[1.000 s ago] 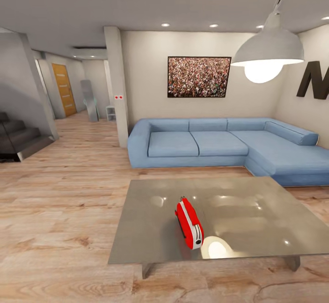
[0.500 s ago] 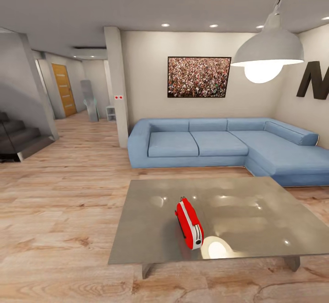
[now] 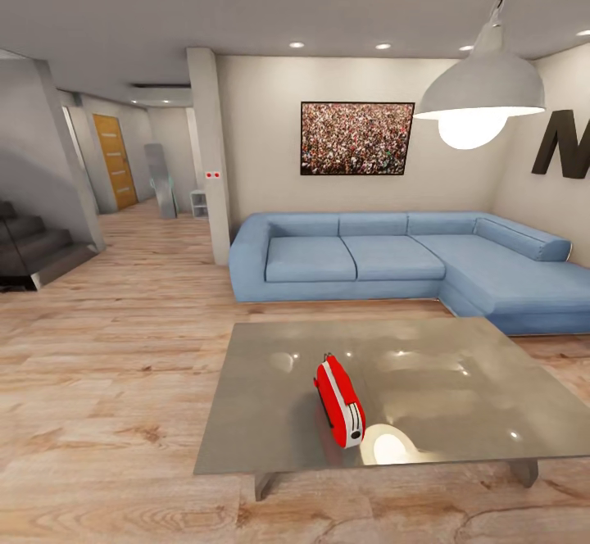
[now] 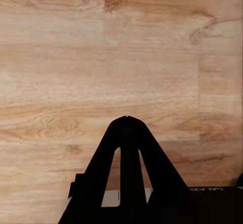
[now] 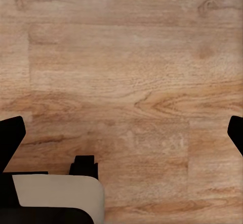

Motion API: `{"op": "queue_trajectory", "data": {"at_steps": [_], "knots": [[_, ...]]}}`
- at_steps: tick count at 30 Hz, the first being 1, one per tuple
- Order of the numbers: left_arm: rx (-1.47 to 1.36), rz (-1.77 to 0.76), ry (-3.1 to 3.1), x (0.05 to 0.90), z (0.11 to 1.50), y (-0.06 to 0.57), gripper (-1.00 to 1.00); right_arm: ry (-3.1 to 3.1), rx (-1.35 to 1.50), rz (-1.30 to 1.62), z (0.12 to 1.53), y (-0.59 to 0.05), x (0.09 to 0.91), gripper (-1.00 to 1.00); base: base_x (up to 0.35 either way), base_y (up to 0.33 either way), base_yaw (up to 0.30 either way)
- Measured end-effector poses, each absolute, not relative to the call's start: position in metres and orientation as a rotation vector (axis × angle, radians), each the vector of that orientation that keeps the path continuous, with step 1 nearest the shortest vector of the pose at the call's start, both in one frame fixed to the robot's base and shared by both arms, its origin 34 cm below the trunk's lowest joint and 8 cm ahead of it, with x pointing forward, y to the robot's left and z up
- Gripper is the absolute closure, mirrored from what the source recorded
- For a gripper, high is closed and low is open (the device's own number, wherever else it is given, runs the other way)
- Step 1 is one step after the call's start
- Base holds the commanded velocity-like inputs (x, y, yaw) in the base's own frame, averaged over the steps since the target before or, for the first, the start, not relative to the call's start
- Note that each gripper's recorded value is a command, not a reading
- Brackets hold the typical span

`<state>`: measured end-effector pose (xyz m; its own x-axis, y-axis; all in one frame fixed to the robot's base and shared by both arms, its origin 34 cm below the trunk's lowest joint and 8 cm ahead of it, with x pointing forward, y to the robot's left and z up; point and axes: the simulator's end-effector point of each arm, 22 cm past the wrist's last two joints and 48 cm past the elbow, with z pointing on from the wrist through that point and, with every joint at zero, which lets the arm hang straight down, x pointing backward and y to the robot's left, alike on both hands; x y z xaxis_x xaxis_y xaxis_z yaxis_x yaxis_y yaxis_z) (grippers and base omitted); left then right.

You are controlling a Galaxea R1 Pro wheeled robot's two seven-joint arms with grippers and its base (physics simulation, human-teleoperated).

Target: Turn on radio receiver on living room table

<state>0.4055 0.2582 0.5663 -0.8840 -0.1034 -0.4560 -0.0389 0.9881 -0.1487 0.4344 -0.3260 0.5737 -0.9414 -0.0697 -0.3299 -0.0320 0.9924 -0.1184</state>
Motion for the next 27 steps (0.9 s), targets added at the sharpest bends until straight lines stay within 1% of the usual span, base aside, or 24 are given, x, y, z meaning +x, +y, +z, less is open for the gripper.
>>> {"op": "queue_trajectory", "data": {"at_steps": [27], "knots": [[-0.102, -0.197, 2.653, 0.4044, 0.5659, 0.2518, 1.00, 2.796, -0.073, -0.159, 0.5737, -0.3261, 0.4344, -1.00, 0.000, 0.000, 0.000]]}}
